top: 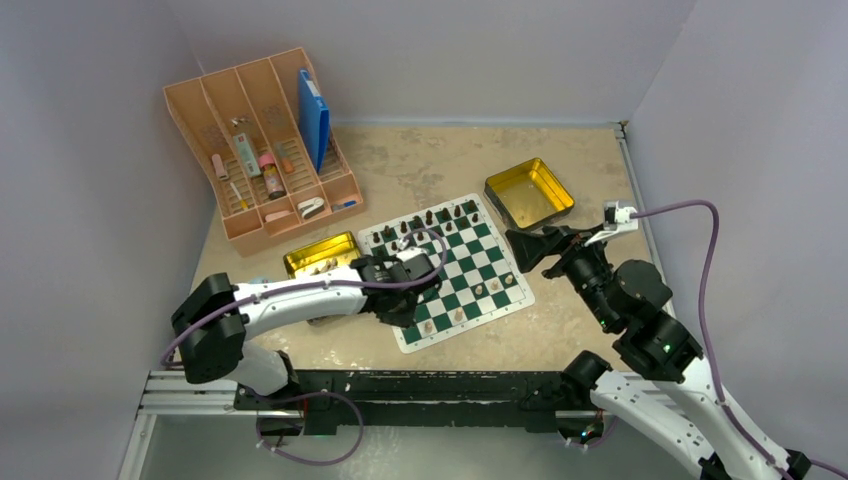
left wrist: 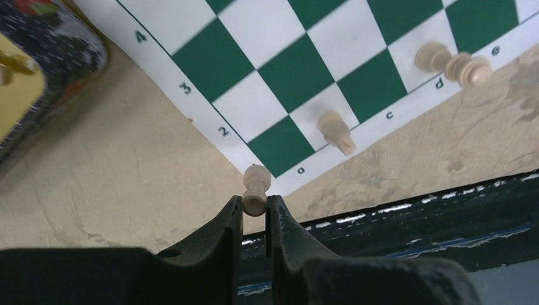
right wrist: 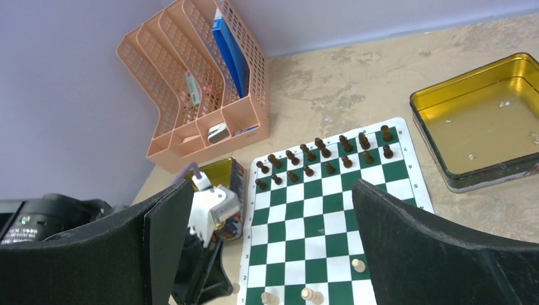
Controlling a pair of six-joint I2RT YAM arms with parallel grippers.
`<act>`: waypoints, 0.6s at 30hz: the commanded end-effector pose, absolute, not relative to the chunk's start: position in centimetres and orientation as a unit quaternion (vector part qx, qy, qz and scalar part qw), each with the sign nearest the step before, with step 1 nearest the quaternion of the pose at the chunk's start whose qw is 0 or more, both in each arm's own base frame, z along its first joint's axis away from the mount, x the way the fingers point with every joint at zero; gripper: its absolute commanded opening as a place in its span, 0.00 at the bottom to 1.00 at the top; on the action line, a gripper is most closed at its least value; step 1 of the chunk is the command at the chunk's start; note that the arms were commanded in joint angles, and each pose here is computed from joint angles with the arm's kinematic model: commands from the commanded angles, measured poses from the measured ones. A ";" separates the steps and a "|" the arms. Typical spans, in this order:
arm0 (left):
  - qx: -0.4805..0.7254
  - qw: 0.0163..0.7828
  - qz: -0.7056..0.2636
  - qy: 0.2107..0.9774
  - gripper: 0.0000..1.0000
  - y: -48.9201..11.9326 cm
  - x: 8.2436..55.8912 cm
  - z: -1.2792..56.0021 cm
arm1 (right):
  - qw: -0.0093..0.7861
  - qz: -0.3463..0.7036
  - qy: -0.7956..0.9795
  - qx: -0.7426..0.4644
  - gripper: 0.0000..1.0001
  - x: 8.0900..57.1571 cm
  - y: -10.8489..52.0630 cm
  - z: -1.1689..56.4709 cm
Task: Set up the chess pieces on the board
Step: Place the chess piece on the chessboard.
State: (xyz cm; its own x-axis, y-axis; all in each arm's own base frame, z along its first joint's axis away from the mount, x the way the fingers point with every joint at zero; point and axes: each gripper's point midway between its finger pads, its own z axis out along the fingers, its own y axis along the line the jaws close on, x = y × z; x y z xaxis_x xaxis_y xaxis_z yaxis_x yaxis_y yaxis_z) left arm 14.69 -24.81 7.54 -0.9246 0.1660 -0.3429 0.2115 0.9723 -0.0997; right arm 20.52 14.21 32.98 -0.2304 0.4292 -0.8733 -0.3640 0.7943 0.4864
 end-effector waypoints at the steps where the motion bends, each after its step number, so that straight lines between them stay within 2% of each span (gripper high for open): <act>1: 0.072 0.185 -0.065 0.978 0.01 -26.2 14.1 7.9 | 0.644 0.329 0.689 0.037 0.97 20.1 13.2 35.6; 6: 0.080 0.166 -0.090 0.979 0.03 -27.4 13.4 6.5 | 0.645 0.326 0.690 0.038 0.97 19.9 13.0 35.8; 18: 0.078 0.163 -0.064 0.981 0.03 -27.2 13.5 5.0 | 0.646 0.328 0.688 0.039 0.97 19.7 12.7 35.7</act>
State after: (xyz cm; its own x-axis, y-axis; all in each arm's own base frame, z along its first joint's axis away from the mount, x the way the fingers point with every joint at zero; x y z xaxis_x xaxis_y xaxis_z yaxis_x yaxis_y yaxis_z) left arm 13.24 -26.72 5.43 -0.9359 0.1512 -0.3183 0.1907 0.9769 -0.0967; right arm 19.86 13.09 33.44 -0.2073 0.4449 -0.8713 -0.3519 0.7971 0.4907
